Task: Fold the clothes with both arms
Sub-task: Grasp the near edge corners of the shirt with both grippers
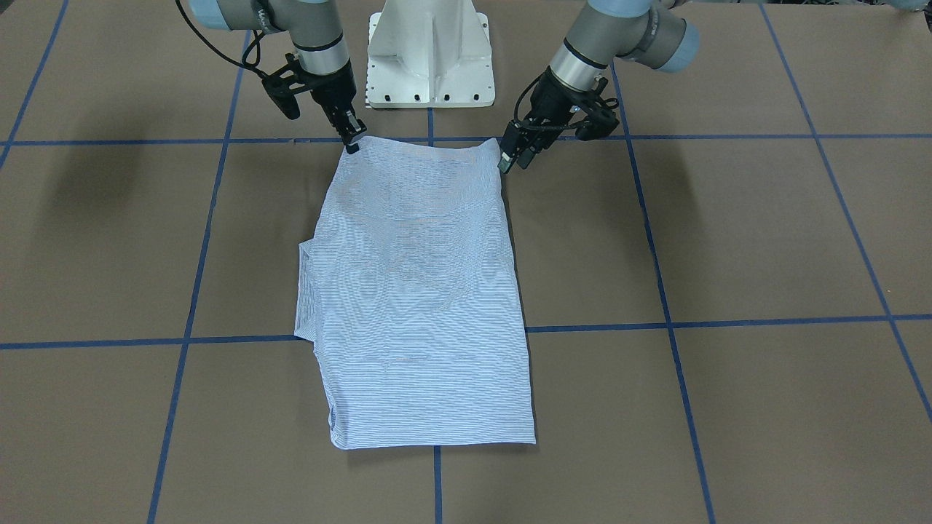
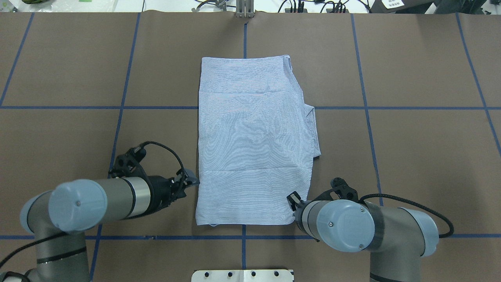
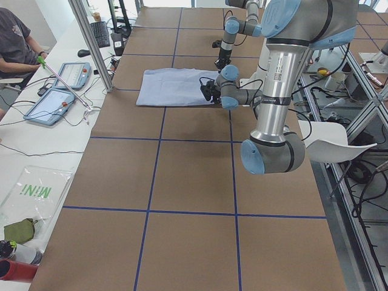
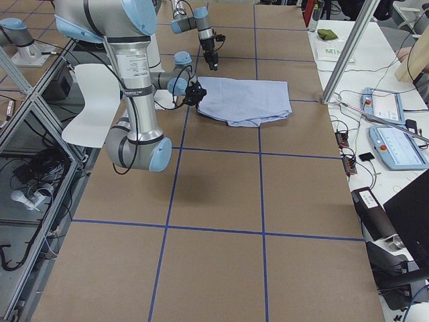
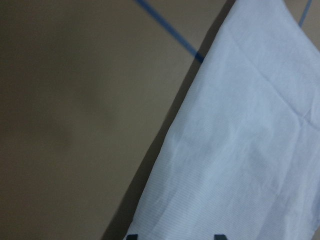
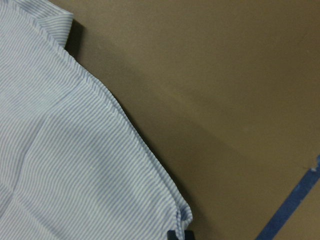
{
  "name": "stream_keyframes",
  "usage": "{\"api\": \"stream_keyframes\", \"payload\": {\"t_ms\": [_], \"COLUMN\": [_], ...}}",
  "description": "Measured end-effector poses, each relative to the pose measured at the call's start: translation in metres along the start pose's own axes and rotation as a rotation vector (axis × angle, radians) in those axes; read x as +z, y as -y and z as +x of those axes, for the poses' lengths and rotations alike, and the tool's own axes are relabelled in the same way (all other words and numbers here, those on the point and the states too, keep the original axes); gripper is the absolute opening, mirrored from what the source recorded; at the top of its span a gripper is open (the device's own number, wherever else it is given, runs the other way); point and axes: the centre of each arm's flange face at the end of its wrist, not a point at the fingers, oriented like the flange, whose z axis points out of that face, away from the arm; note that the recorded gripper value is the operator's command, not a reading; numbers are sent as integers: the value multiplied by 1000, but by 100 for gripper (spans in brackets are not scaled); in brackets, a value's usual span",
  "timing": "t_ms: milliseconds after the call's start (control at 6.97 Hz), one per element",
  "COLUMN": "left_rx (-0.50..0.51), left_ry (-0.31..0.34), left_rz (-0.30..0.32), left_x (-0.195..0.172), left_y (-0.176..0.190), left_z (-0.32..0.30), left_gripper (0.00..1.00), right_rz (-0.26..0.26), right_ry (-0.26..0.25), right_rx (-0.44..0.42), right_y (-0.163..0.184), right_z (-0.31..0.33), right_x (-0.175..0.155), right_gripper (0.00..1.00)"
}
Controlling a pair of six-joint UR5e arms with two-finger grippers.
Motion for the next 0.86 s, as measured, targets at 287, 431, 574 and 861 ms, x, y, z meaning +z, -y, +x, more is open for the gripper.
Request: {"api": "stream_keyframes", "payload": {"t_ms": [287,431,574,861], "left_rx": [8,5,5,9], "left_ry": [33,45,55,68], "left_rz": [-29,-38,-45,-56], "left_x": [12,17,22,27], "left_y": [-37,-46,-53,-63], "left_z": [-21,-27,-32,-37], "left_gripper": [56,52,49,40], "right_rz": [3,3,4,4], "right_ry": [-2,-3,-3,-3], "right_rx": [-1,-1,-1,-2], "right_y": [0,0,0,0], "right_z": [1,1,1,1], "right_x": [0,0,0,0], "right_gripper": [0,0,0,0]}}
